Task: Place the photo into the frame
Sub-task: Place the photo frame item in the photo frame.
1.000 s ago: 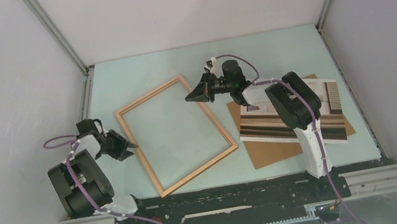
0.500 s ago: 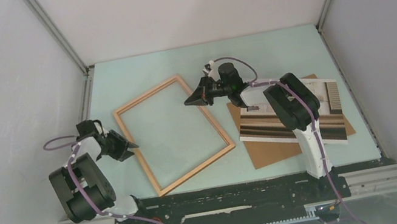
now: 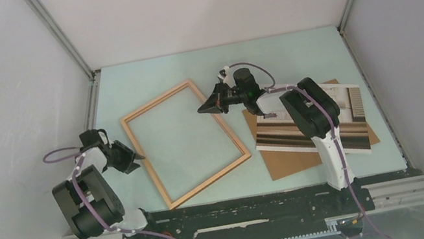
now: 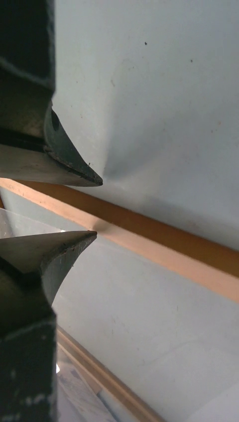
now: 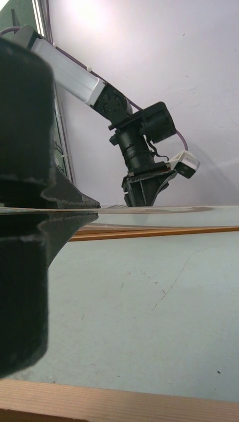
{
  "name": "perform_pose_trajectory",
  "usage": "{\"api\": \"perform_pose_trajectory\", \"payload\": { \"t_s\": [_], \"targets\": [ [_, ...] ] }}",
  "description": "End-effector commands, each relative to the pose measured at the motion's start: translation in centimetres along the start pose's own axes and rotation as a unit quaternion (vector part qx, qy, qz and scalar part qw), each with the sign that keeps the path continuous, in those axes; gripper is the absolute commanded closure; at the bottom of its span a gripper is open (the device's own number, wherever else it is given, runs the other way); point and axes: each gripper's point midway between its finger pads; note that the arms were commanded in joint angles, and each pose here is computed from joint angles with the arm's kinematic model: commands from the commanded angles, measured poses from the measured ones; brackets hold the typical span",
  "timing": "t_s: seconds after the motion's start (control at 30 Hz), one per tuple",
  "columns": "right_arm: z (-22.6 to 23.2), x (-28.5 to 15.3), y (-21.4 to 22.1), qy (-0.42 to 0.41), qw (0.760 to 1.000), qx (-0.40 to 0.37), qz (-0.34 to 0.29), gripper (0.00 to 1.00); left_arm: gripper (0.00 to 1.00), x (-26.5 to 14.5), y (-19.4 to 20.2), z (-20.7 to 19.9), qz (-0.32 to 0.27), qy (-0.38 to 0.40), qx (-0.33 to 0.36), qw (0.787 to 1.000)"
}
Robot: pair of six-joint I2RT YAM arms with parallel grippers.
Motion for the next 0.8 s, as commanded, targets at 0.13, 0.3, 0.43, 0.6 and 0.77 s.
{"api": "perform_pose_trajectory", "payload": {
  "t_s": [0.13,0.3,0.43,0.6,0.77],
  "targets": [
    [2.1,0.3,-0.6,-0.026,0.999,-0.027,-0.007,1.0,0.91,0.1,0.3,1.0,0.005,-0.02,-0.011,1.0],
    [2.0,0.4,-0.4,-0.02,0.999,-0.025,-0.009,1.0,1.0,1.0,1.0,0.8,0.029,-0.011,-0.013,0.999],
    [2.1,0.3,-0.3,-0.017,0.999,-0.025,-0.019,1.0,1.0,1.3,1.3,0.7,0.036,-0.005,-0.014,0.999],
    [1.6,0.9,0.3,-0.014,0.999,-0.021,-0.023,1.0,1.0,1.2,1.4,0.5,0.034,-0.004,-0.011,0.999],
    [1.4,1.3,0.9,-0.016,1.0,-0.016,-0.022,1.0,1.0,1.1,1.4,0.4,0.032,-0.003,-0.008,0.999]
  ]
}}
Point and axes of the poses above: each gripper's point midway between its finger pads, its own x axis out along the fingers, its own z axis along the line the jaws close on, y = z × x, and after that the axes turned 9 degrees about x, right-handed
